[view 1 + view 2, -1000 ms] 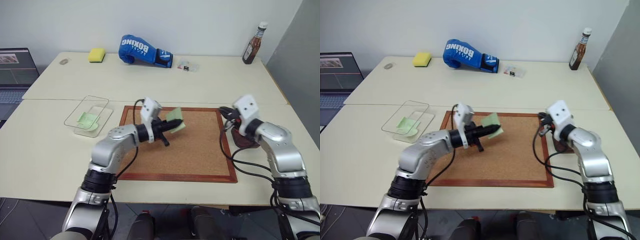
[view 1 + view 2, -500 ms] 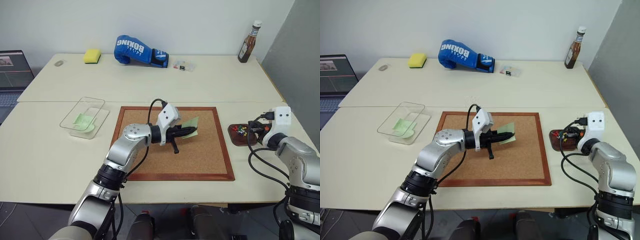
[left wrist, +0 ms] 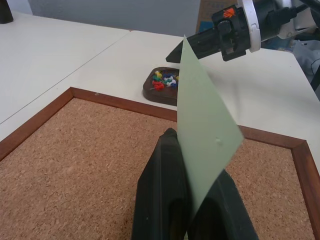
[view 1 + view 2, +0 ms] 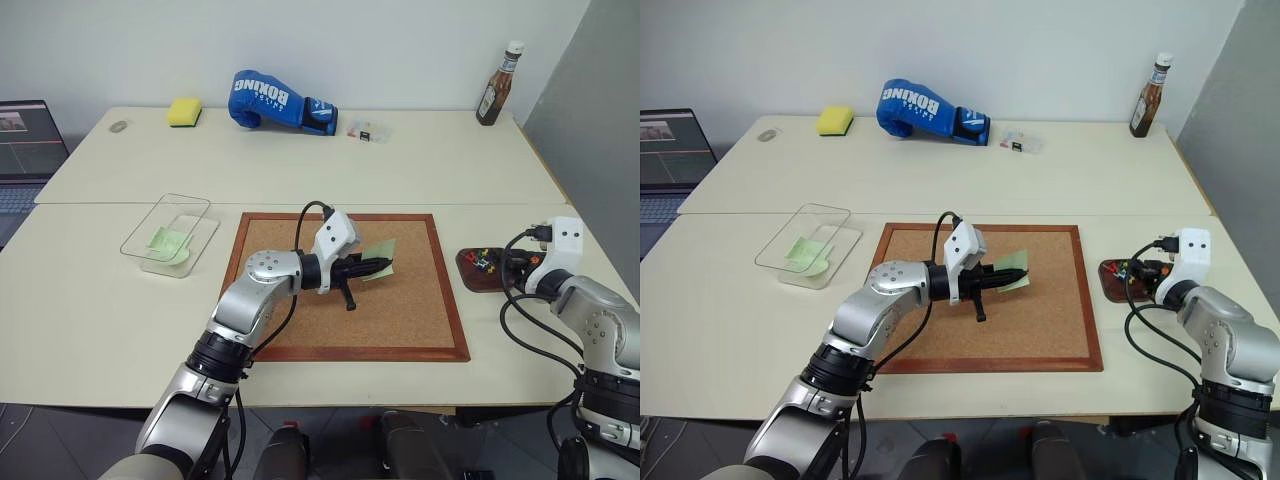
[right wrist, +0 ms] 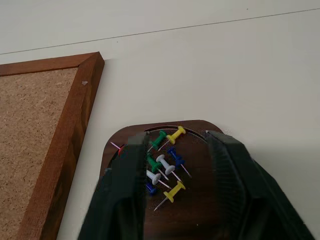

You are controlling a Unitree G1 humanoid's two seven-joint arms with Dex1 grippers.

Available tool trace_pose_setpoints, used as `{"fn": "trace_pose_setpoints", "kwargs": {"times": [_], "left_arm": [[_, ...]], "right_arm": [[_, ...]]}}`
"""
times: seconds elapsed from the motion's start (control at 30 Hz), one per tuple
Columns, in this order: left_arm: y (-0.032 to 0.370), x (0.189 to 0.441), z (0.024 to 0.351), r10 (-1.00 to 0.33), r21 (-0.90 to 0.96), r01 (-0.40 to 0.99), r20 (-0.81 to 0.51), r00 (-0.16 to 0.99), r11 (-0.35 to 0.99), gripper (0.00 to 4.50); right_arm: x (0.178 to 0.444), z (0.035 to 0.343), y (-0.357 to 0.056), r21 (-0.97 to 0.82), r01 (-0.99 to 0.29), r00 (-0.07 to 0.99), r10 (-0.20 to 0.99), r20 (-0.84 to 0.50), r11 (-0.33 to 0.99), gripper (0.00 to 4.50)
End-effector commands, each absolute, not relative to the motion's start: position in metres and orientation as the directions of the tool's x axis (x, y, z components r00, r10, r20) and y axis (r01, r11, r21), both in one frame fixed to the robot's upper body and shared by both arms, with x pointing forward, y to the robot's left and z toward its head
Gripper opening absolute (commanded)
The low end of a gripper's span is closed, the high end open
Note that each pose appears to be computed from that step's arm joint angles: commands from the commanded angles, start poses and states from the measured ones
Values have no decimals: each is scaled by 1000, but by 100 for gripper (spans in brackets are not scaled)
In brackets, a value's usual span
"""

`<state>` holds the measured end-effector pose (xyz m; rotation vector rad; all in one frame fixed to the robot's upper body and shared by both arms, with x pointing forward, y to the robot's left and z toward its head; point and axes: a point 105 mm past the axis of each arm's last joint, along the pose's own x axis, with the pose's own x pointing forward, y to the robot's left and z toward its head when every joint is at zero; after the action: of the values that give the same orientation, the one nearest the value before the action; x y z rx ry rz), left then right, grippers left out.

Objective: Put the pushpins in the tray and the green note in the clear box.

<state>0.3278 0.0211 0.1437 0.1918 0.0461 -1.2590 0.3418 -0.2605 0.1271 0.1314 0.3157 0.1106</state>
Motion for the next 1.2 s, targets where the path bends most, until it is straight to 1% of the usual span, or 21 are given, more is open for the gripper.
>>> {"fn": "trace_pose_setpoints", "kwargs": {"times": [0.03, 0.2, 0.27, 0.3, 0.33, 0.37, 0.4, 0.47, 0.53, 0.6, 0.7, 0.77, 0.8, 0.9, 0.97, 1.07, 1.13, 1.17, 1.2], "left_arm": [[20, 326, 156, -946, 156, 944, -96, 309, 292, 0], [20, 327, 156, -944, 152, 942, -92, 315, 300, 0], [21, 327, 156, -944, 152, 941, -92, 318, 303, 0], [22, 327, 156, -943, 151, 940, -90, 321, 306, 0], [23, 329, 158, -941, 145, 938, -83, 329, 316, 0], [27, 332, 163, -934, 138, 931, -70, 349, 338, 0], [31, 335, 166, -930, 133, 926, -61, 363, 353, 0], [38, 339, 171, -917, 127, 913, -47, 395, 387, 0], [56, 350, 179, -879, 120, 875, -31, 476, 469, 0], [87, 365, 187, -793, 138, 788, -26, 608, 600, 0], [143, 387, 199, -564, 190, 557, -20, 826, 809, 0], [169, 393, 208, -436, 172, 429, 7, 900, 887, 0], [187, 395, 215, -348, 161, 338, 35, 937, 927, 0], [235, 395, 228, -95, 121, 84, 85, 992, 989, 0], [261, 393, 226, 34, 91, -41, 74, 997, 995, 0], [284, 391, 214, 137, 52, -138, 30, 990, 989, 0], [291, 390, 208, 168, 34, -169, 13, 986, 985, 41], [293, 391, 206, 175, 24, -176, 9, 984, 984, 50], [293, 391, 206, 178, 17, -178, 9, 984, 984, 74]], "right_arm": [[341, 141, -264, 135, -88, 957, 121, -264, 987, 287], [340, 144, -263, 153, -106, 956, 143, -256, 982, 385], [339, 152, -255, 160, -171, 953, 204, -225, 972, 432], [337, 155, -249, 159, -206, 948, 237, -211, 966, 445], [336, 161, -241, 149, -260, 940, 285, -188, 954, 445], [331, 172, -224, 121, -364, 915, 379, -142, 924, 445], [327, 178, -212, 98, -435, 889, 444, -114, 895, 445], [319, 188, -194, 31, -534, 842, 535, -75, 845, 445], [310, 195, -172, 2, -631, 774, 630, -54, 776, 445], [300, 202, -145, -11, -722, 691, 722, -33, 692, 445], [290, 218, -110, -22, -812, 583, 812, 33, 583, 445], [287, 222, -98, -38, -837, 544, 838, 45, 546, 445], [287, 224, -90, -46, -850, 522, 851, 49, 524, 445], [288, 227, -77, -57, -873, 481, 875, 61, 484, 445], [287, 226, -73, -63, -885, 458, 887, 58, 461, 445], [288, 225, -70, -67, -894, 441, 896, 57, 444, 445], [290, 225, -69, -65, -894, 440, 896, 58, 444, 450], [292, 225, -69, -62, -893, 443, 895, 58, 446, 450], [292, 225, -69, -60, -892, 445, 894, 58, 448, 450]]}}
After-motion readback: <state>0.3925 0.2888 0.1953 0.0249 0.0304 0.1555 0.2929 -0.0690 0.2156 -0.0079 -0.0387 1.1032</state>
